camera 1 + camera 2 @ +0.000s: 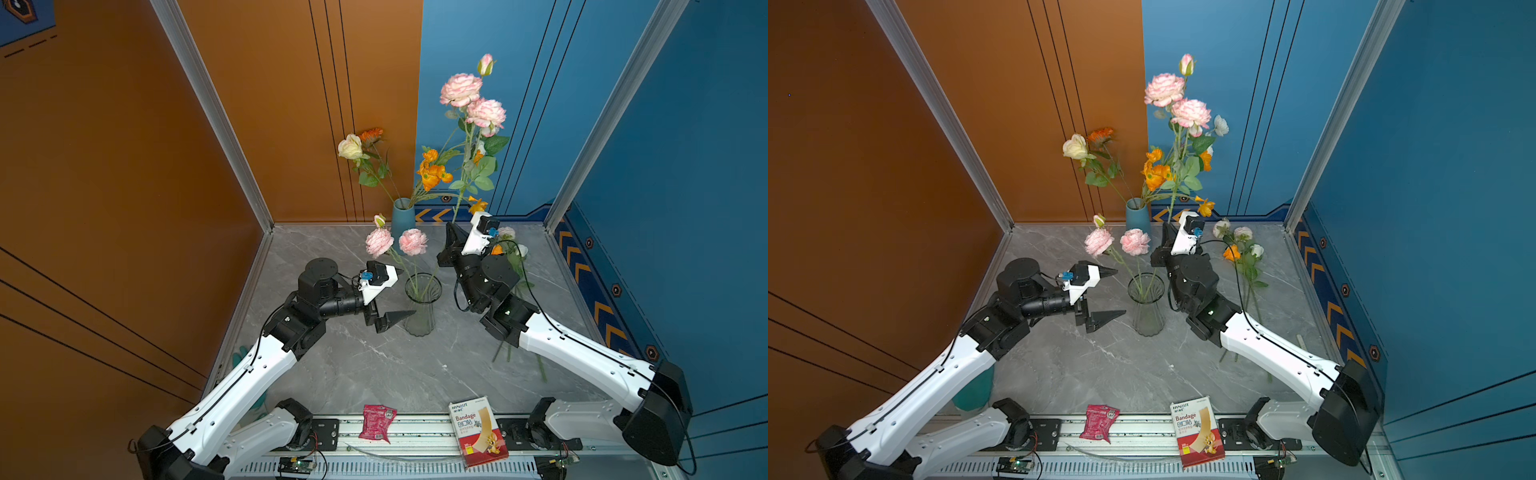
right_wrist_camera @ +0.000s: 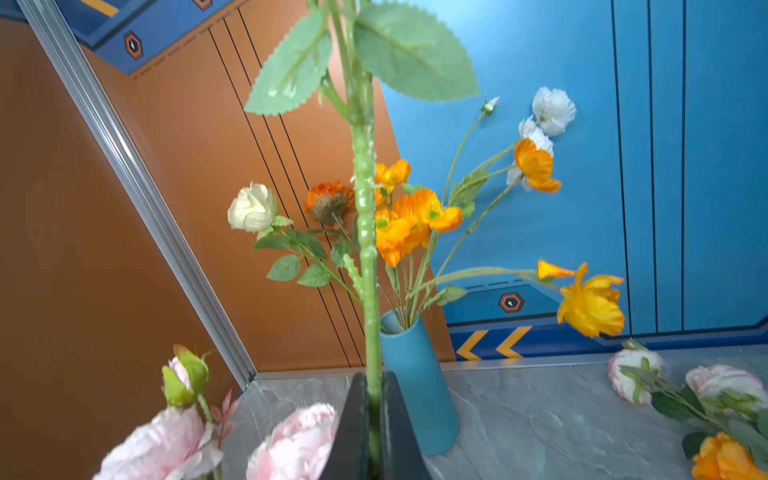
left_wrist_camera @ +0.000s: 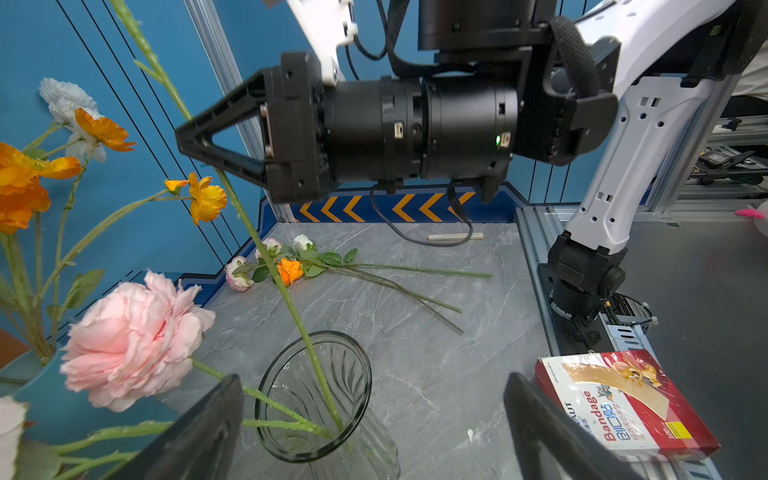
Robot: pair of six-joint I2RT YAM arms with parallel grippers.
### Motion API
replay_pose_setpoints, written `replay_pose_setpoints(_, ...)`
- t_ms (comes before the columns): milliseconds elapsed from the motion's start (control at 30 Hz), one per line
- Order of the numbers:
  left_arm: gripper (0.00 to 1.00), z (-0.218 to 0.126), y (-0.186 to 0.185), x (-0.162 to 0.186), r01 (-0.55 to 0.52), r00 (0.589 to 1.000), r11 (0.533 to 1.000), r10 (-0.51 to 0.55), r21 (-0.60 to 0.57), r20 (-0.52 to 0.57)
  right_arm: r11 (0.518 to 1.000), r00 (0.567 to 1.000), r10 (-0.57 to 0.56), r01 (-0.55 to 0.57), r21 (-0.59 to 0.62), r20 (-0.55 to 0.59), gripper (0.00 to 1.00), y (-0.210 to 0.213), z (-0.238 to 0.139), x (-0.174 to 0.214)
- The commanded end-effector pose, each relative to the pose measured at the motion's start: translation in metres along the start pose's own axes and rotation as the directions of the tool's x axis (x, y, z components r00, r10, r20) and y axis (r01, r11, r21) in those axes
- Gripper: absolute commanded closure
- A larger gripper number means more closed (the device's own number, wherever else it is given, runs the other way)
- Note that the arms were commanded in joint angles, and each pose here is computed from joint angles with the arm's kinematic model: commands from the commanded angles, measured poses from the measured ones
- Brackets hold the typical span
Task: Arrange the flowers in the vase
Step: 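Carry the pink rose over the glass vase with the right gripper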
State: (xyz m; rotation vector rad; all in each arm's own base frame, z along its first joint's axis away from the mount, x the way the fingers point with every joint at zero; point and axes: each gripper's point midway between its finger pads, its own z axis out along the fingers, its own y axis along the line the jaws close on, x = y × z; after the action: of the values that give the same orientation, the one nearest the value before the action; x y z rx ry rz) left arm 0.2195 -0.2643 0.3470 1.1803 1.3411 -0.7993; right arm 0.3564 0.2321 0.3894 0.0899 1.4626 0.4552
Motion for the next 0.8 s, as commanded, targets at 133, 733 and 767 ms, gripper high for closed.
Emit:
replay_pose_setpoints(133, 0.02, 0.001, -0.002, 0.002, 0.023, 1.000, 0.999, -0.023, 0.029, 0.006, 0.991, 0.996, 0.087, -0.090, 0.103, 0.029, 1.00, -0.013, -0.012, 0.022)
replay_pose_setpoints(733, 0.02, 0.005, -0.005, 0.005, 0.040, 0.999, 0.998, -0.040, 0.054, 0.001, 0.989, 0.992, 0.068, -0.053, 0.141, -0.105, 0.98, -0.020, -0.034, 0.110)
replay_pose_setpoints(767, 0.02, 0.005, -0.005, 0.006, 0.041, 0.999, 0.998, -0.041, 0.055, 0.000, 0.988, 0.991, 0.073, -0.057, 0.142, -0.112, 0.97, -0.020, -0.034, 0.114)
